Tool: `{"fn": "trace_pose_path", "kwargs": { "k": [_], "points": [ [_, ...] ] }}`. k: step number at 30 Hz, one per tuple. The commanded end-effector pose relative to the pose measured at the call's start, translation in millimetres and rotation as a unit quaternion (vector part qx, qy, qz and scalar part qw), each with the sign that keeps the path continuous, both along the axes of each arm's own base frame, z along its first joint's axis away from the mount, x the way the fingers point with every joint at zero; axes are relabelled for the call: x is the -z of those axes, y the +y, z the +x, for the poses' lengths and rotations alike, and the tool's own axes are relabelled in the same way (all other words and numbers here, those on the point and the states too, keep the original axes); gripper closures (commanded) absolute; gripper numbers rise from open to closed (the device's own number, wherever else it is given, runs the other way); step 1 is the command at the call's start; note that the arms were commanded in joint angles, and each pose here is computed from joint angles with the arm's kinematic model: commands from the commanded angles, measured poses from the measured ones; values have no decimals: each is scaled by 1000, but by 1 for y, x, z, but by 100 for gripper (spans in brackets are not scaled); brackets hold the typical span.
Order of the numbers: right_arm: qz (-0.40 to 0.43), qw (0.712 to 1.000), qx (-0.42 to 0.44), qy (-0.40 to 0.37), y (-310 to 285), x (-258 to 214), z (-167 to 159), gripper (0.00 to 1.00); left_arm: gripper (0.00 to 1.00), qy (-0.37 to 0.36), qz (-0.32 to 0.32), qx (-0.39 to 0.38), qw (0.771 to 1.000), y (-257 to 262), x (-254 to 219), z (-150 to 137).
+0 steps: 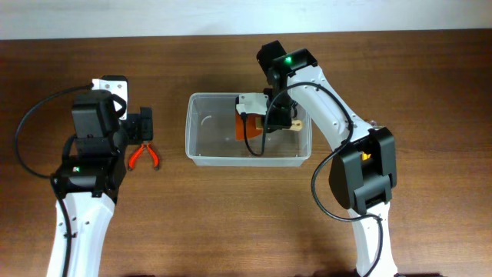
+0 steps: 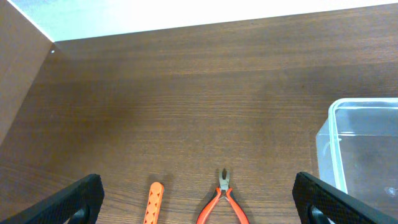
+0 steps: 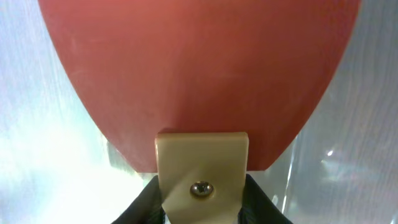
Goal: Pack container
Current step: 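Lift the scraper with the right gripper and drop it into the container, then grasp the clear case of colored tubes with the right gripper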
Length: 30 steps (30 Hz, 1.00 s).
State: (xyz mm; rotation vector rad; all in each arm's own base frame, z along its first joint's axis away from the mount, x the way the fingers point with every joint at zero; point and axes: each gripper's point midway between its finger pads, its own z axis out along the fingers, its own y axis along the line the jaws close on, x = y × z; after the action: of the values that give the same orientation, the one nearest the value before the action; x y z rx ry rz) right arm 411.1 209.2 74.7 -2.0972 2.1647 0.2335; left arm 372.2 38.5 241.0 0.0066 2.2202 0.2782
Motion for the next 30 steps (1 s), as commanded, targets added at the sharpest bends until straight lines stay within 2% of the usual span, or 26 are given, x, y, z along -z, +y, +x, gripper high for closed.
{"fn": "trace_pose_path", "kwargs": {
  "k": [1, 2, 3, 5, 9, 13, 14, 16, 19, 20, 21, 25, 27, 30],
  "points": [
    [-6, 999, 45, -25, -4, -27, 12, 55, 1, -8, 6, 4, 1000, 1, -8, 3],
    [-13, 998, 61, -26, -6, -36, 13, 41, 1, -8, 6, 4, 1000, 1, -8, 3],
    [-17, 997, 74, -29, -9, -44, 13, 1, 1, -8, 6, 4, 1000, 1, -8, 3],
    [-13, 992, 122, -31, -12, -64, 15, 2, 1, -8, 6, 4, 1000, 1, -8, 3],
    [24, 962, 266, -50, -17, -109, 30, 2, 1, -8, 6, 4, 1000, 1, -8, 3],
    [18, 945, 317, -77, -47, -141, 35, 1, 1, -8, 6, 4, 1000, 1, -8, 3],
    [4, 932, 349, -98, -65, -149, 41, 1, 1, -8, 6, 4, 1000, 1, -8, 3],
    [-6, 901, 415, -130, -95, -163, 51, 2, 1, -8, 6, 4, 1000, 1, -8, 3],
    [5, 832, 533, -154, -148, -178, 66, 1, 1, -8, 6, 4, 1000, 1, -8, 3],
    [9, 810, 567, -149, -163, -179, 67, 2, 1, -8, 6, 4, 1000, 1, -8, 3],
    [11, 775, 616, -140, -188, -176, 69, 1, 1, -8, 7, 4, 1000, 1, -8, 3],
    [3, 684, 722, -105, -253, -156, 65, 1, 1, -8, 6, 4, 1000, 1, -8, 3],
    [-1, 650, 756, -76, -281, -141, 59, 2, 1, -8, 7, 4, 1000, 1, -8, 3],
    [9, 618, 786, -26, -305, -113, 53, 2, 1, -8, 6, 4, 1000, 1, -8, 3]
  ]
}}
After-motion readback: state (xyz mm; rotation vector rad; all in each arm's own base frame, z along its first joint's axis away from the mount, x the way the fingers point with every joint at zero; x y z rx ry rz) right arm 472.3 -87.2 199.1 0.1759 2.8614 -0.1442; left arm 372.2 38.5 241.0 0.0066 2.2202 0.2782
